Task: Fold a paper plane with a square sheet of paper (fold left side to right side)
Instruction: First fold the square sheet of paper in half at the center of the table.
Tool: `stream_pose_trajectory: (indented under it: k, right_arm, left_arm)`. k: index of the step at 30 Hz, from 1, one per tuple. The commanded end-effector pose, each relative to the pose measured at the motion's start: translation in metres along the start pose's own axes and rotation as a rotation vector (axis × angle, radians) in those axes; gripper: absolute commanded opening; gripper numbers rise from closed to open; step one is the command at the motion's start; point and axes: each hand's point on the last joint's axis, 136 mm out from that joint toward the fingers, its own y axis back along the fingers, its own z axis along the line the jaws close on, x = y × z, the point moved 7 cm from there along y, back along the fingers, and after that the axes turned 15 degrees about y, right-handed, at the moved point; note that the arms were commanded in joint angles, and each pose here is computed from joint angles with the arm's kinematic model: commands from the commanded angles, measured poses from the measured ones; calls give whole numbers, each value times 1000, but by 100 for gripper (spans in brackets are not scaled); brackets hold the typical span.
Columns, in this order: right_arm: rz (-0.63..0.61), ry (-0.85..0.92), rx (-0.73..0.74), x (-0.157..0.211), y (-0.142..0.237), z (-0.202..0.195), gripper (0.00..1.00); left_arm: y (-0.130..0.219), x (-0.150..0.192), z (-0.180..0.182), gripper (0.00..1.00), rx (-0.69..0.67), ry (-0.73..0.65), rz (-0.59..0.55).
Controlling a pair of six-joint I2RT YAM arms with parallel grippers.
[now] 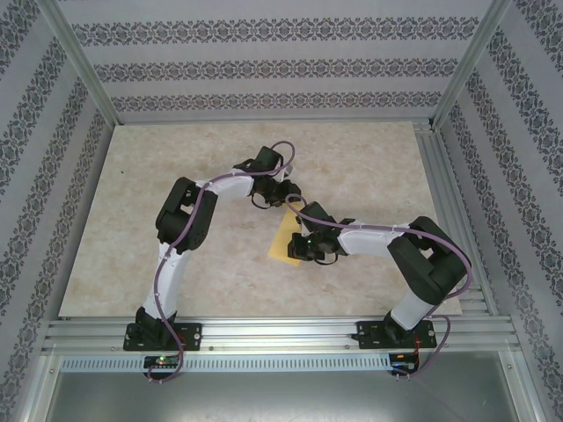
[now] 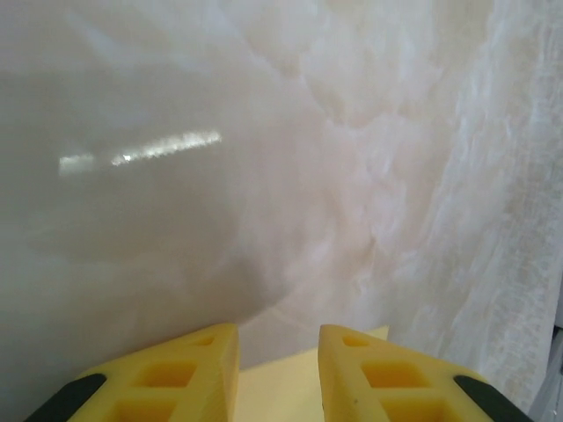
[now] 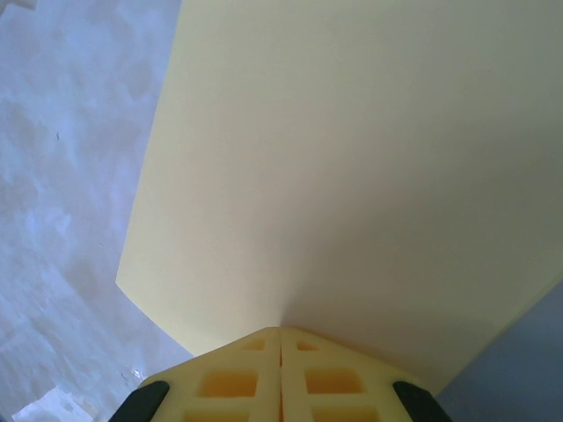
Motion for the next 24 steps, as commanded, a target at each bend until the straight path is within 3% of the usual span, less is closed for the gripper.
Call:
stream_pose_trajectory:
  k: [1,5,11,18,24]
  right_arm:
    - [205,-38,175,47,-10,-32,7]
    - [178,-18,152,38,-10,-26,8]
    - [68,55,111,7,8,-7,16]
    - [-108,107,68,-37,61,13,33]
    - [-202,5,70,-45,93,-23,40]
  left_arm:
    - [14,-29,5,33,-26,-31,-99]
    - [39,-42,-6,34,-10,-47,-140]
    - [93,-46,-14,35,16,-84,-234]
    - [152,7,-2,40,-20,-162,-333]
    - [172,68,17,46,-60,-218,-327]
